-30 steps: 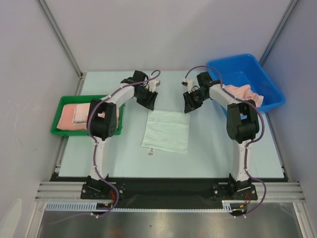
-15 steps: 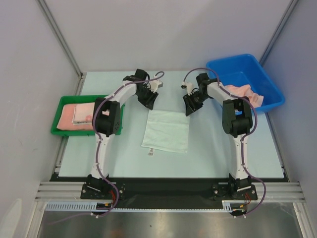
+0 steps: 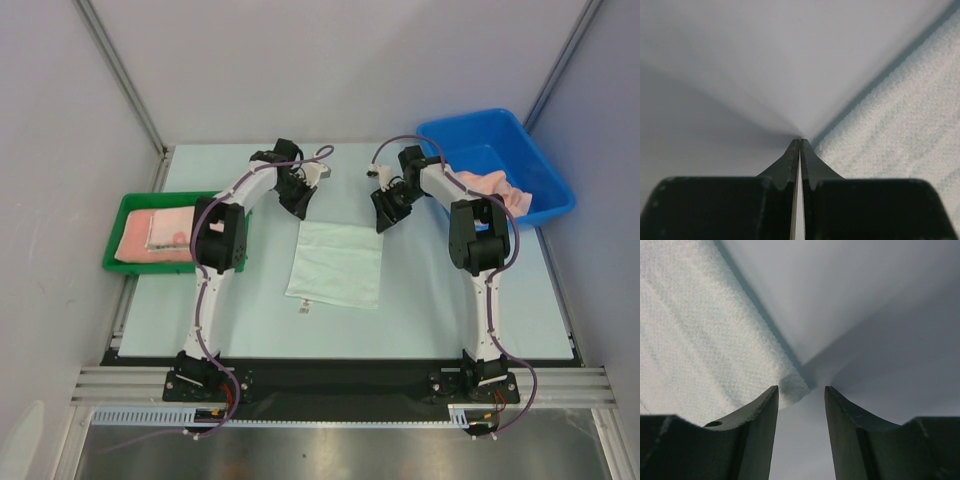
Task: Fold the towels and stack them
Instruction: Fold the towel
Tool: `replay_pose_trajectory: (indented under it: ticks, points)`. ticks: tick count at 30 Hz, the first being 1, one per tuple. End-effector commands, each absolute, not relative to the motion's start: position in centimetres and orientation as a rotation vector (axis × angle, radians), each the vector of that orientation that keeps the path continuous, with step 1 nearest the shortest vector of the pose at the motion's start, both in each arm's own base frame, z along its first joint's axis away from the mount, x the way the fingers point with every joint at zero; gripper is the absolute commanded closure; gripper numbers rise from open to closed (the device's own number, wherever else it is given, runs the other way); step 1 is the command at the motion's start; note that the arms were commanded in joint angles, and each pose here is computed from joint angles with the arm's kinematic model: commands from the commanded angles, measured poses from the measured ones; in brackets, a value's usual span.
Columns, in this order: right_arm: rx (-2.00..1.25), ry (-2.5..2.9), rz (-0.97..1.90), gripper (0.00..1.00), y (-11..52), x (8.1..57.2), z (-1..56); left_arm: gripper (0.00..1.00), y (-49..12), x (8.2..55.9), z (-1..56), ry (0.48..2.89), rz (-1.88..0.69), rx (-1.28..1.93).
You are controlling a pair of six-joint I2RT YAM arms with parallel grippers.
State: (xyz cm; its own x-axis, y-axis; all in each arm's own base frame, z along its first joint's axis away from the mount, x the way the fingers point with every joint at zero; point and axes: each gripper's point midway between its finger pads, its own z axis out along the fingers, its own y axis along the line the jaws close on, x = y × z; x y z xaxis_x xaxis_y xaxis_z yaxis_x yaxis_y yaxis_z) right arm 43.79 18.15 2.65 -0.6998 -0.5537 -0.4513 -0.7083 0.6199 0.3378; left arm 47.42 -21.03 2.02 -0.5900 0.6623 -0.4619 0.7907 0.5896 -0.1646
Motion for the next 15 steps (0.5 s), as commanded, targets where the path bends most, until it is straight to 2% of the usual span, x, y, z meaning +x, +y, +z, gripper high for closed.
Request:
replay_pose_trajectory:
  ticks: [1,7,9,15]
  points:
    - [-1.049,2.563,0.730,0.52,17.8,43.6,1.4,0.94,-21.2,46.4,2.0,2.480,-0.571,1.216]
    - [-1.069,2.543,0.787,0.57,18.6,42.9,1.7,0.81,-21.2,45.9,3.2,2.470,-0.582,1.218]
    - [-1.070,2.540,0.785,0.59,18.7,42.7,1.7,0.69,-20.9,46.3,3.6,2.470,-0.553,1.195]
    - [-1.061,2.539,0.796,0.77,18.8,42.7,1.8,0.59,-20.7,48.3,7.1,2.407,-0.598,1.062]
